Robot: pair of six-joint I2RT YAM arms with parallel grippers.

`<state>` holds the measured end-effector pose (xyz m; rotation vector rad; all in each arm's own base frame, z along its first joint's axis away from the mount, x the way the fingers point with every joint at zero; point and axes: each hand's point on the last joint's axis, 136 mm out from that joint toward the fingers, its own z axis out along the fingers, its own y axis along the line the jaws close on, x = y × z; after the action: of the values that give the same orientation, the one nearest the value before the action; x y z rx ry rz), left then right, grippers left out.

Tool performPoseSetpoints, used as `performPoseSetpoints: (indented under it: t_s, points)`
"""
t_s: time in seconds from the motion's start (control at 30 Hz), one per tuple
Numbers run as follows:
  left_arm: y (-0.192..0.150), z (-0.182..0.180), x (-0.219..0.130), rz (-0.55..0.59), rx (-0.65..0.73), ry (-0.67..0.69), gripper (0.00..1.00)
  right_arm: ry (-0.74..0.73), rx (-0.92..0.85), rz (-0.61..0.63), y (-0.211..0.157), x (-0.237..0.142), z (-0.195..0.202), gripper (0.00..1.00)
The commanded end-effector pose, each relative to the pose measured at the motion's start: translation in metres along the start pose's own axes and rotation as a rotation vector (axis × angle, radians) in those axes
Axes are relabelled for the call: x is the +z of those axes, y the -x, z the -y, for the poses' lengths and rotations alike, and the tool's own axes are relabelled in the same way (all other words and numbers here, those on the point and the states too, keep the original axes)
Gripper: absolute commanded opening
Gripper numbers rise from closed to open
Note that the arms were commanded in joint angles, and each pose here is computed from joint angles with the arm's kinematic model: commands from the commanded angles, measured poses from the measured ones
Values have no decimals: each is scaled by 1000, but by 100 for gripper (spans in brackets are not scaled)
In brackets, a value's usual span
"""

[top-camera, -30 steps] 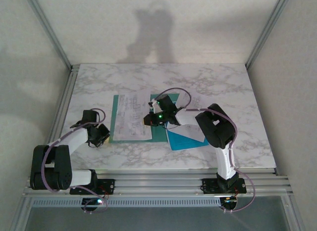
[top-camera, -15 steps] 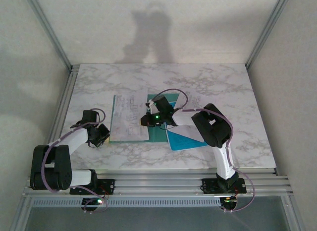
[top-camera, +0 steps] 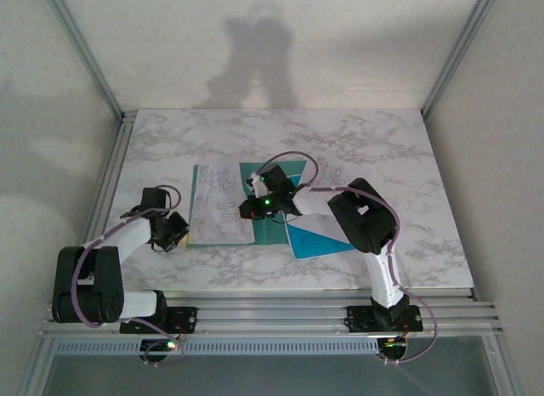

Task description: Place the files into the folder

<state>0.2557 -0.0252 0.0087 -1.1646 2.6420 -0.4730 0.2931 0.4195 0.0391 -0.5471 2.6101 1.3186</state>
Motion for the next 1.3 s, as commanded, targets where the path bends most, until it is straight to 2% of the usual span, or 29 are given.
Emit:
performPoseSetpoints:
  t_s: [0.0, 0.97, 1.0, 1.1, 1.17, 1.27]
  points:
    - [-21, 4, 21, -99, 8, -39, 0, -1, -7, -44, -5, -4, 1, 0]
    - [-22, 15, 23, -97, 24, -54, 0, -34, 47, -111, -10, 4, 4, 0]
    - [-21, 16, 22, -92, 25, -52, 0, -43, 51, -112, -11, 3, 5, 2]
    - [-15, 19, 16, -66, 32, -53, 0, -81, 62, -87, -7, -7, 3, 27]
    - [-10, 21, 9, -41, 37, -45, 0, -112, 73, -55, -3, -17, 1, 39]
    - [-2, 29, -4, 4, 58, -40, 0, -178, 95, 2, 5, -39, -2, 52]
